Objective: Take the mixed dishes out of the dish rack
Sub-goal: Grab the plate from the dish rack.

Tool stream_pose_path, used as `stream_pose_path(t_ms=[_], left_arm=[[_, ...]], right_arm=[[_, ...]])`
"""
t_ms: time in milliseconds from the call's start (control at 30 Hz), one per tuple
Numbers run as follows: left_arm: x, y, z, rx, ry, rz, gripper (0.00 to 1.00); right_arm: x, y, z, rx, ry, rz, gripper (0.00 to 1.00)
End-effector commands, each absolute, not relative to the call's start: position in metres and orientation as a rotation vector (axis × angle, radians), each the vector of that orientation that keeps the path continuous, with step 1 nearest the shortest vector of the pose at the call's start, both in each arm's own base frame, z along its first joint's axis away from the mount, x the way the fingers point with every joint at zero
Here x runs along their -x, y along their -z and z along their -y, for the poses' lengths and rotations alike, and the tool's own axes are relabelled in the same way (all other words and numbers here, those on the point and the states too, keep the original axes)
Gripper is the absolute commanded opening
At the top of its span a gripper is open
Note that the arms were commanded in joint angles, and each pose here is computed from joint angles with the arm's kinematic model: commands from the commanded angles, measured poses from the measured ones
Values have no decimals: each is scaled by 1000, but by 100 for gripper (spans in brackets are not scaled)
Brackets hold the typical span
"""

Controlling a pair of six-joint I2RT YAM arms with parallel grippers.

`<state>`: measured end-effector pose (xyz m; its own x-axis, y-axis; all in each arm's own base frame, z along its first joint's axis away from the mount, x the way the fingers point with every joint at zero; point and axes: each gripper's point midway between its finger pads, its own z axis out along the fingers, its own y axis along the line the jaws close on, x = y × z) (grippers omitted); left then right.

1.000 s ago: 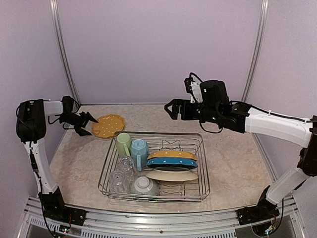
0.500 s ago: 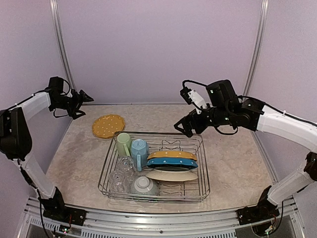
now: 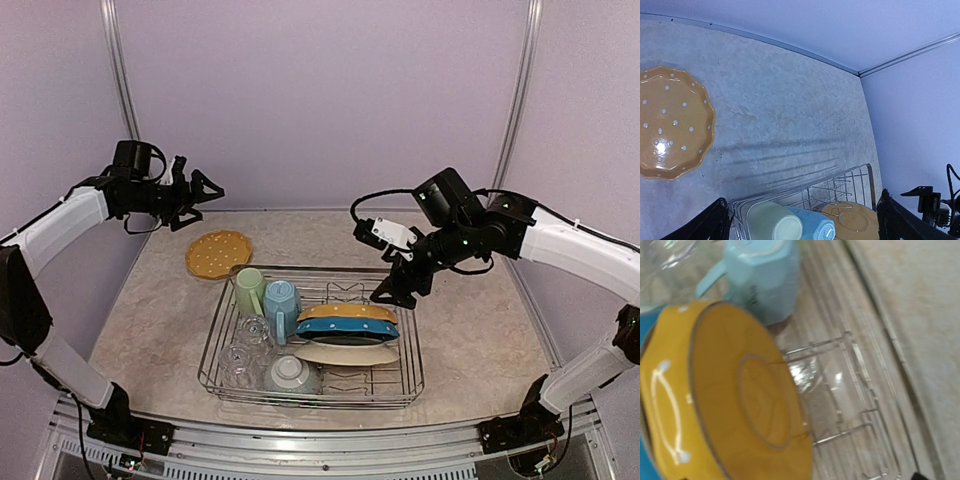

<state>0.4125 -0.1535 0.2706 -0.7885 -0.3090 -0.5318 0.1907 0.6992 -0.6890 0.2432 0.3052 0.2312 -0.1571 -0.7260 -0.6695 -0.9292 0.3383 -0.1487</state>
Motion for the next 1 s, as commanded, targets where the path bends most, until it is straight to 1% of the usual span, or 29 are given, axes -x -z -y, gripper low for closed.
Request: stream_pose_path(t_ms=[0,133,367,500,667,967], left_arm=[[-405,-284,163,-1,1017,-2210,97],[-404,-280,171,-7,1065,-2228,97],[-401,-279,173,-20,1047,-2230,98],[-400,-279,172,-19,1040,-2231,98],[-400,-278,172,-17,1040,-2233,98],[-401,-273,173,-7,1056,-2248,98]], right_arm=[[-223,-226,-313,1593,-468,-1917,93],[-217,-220,-321,1621,-506,-1919,93],[-216,-202,-330,1671,-491,-1951,92],[-222,-197,-330,1678,-409,-1959,91],[-247,-196,-320,1610,-161,-1956,86],[-254,-204,-314,1561,-51,-1962,80]])
